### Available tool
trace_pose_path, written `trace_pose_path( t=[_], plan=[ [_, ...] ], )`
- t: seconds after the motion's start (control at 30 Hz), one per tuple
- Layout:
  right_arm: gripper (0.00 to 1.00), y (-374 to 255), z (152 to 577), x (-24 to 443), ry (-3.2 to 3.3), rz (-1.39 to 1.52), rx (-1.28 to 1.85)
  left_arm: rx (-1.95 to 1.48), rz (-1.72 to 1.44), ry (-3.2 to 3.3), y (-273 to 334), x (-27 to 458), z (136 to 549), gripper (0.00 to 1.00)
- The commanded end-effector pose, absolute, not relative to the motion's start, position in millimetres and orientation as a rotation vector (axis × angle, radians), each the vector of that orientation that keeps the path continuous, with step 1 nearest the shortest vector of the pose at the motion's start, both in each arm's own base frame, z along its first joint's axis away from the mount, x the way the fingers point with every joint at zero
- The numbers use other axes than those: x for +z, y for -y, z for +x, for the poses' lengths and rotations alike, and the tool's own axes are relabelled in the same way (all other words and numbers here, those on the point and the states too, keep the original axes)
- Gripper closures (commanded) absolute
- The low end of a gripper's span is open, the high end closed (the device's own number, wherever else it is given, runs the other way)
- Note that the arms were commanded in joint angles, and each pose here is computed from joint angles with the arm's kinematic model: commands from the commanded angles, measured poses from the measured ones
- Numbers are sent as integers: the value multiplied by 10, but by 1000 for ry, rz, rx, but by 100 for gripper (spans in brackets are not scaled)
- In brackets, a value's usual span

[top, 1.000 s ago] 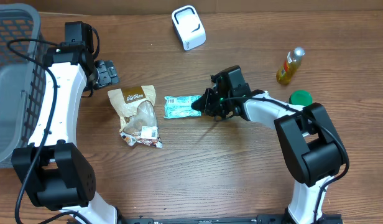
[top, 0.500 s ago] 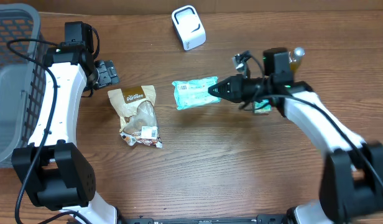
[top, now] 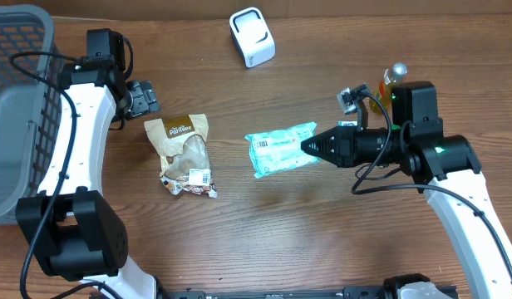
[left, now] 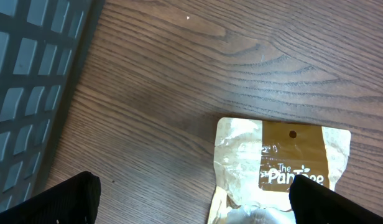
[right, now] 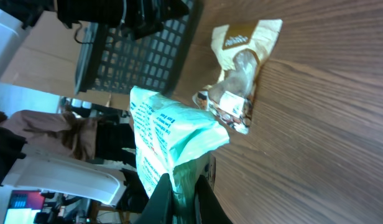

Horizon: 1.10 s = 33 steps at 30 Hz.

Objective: Scan the item barcode
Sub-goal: 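Lift the wet-wipes pack and carry it toward the white scanner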

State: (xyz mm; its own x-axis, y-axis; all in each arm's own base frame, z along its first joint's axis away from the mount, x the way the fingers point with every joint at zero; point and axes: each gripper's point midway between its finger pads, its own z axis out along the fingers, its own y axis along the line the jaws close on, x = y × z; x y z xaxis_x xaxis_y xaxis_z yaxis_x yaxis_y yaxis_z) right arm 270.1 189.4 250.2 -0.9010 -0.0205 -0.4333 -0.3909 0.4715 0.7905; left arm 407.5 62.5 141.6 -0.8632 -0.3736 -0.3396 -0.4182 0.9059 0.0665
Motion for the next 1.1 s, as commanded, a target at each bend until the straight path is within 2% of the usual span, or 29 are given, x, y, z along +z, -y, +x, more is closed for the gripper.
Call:
trace_pose_path(
  t=[0.0,0.4,0.6,0.77,0.87,1.07],
  plan=[
    [96,-1856,2630,2624,-2311,-397,1350,208,-571,-2723,-616,1513,4092,0],
    [96,-1852,2622,2662,-2295,-406,1340,208,-571,-2723,-616,1513,4091,0],
    [96,-1591,2927,2283,-2399,-352,991,208,-571,-2723,-616,1513,4091,0],
    [97,-1590,3114,2098,-2457,-280,987,208,-571,-2723,-616,1513,4091,0],
    [97,-1612,3248,2280,-2440,-263,992,208,-571,-2723,-616,1513,4091,0],
    [97,-1548,3752,3183,-2324,-267,804,208,-571,-2723,-616,1513,4091,0]
  ],
)
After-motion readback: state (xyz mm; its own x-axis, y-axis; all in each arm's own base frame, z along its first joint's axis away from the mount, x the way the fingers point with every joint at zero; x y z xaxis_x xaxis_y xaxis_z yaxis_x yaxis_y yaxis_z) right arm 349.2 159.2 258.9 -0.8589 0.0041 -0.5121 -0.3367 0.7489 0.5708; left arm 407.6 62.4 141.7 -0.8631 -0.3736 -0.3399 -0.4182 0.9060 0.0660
